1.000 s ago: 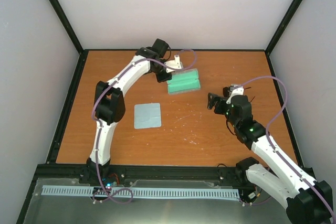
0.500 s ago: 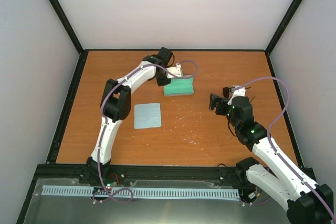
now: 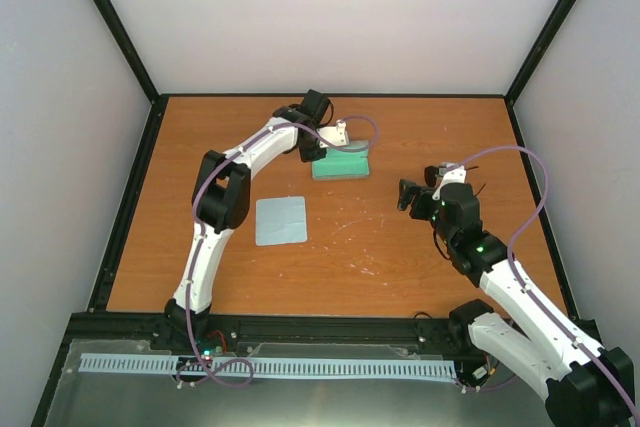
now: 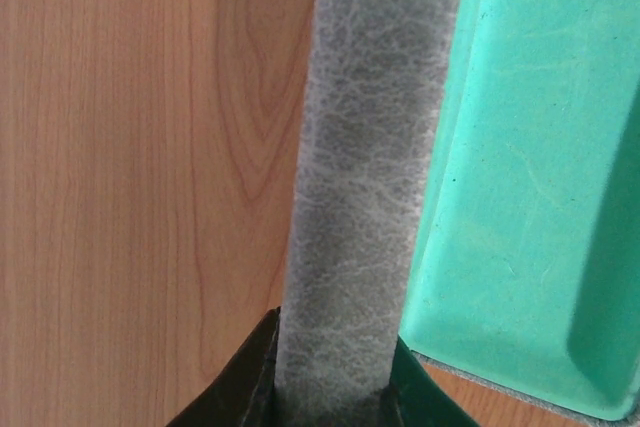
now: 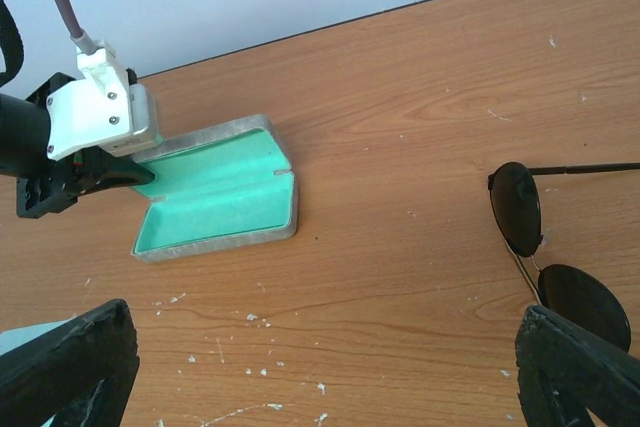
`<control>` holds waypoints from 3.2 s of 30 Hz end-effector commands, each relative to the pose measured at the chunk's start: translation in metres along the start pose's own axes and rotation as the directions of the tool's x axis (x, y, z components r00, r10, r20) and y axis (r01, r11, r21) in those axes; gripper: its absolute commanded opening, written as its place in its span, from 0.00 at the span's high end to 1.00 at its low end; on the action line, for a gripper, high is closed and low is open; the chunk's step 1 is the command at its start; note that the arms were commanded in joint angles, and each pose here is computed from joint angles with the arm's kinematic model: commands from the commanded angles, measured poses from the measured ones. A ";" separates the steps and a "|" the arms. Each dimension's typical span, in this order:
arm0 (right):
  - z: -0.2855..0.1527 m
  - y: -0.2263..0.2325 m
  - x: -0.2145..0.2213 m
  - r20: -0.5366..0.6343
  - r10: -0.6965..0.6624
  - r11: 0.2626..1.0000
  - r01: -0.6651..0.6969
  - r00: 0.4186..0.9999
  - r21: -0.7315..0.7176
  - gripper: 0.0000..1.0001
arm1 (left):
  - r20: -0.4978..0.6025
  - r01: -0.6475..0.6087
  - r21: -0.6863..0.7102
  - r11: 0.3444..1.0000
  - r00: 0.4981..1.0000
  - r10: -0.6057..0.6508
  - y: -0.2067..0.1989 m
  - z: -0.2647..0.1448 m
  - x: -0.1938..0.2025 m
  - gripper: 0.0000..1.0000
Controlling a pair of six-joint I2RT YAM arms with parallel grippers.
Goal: Organize the sunglasses
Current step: Place the sunglasses case at the center of the board, then fold the glasses cleaning cloth at the center of the board.
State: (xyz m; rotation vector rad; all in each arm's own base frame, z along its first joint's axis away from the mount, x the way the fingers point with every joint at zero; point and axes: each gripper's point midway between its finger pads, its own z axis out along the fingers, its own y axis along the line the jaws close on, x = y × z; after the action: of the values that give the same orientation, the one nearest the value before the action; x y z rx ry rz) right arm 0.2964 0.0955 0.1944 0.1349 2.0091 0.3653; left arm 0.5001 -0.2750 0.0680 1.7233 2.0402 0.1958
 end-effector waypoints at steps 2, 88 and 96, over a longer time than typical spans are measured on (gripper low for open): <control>0.002 -0.002 0.002 0.005 -0.009 1.000 0.009 1.000 -0.001 0.00 | 0.021 0.012 -0.016 1.000 1.000 -0.012 -0.001 -0.012 -0.012 0.98; 0.186 0.209 0.195 -0.756 -0.501 0.865 0.280 0.422 -0.417 0.63 | 0.146 0.759 0.258 0.598 0.582 -0.800 -0.038 -0.118 0.193 0.59; 0.187 0.208 0.204 -0.767 -0.494 0.868 0.275 0.408 -0.413 0.65 | 0.140 0.758 0.277 0.591 0.577 -0.805 -0.041 -0.116 0.193 0.59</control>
State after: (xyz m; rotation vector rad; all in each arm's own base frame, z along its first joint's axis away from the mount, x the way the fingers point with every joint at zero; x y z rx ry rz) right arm 0.3637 0.3772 0.0223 -0.8474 2.8366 0.3839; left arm 0.3804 -0.0765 0.0979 0.7028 2.4899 -0.4838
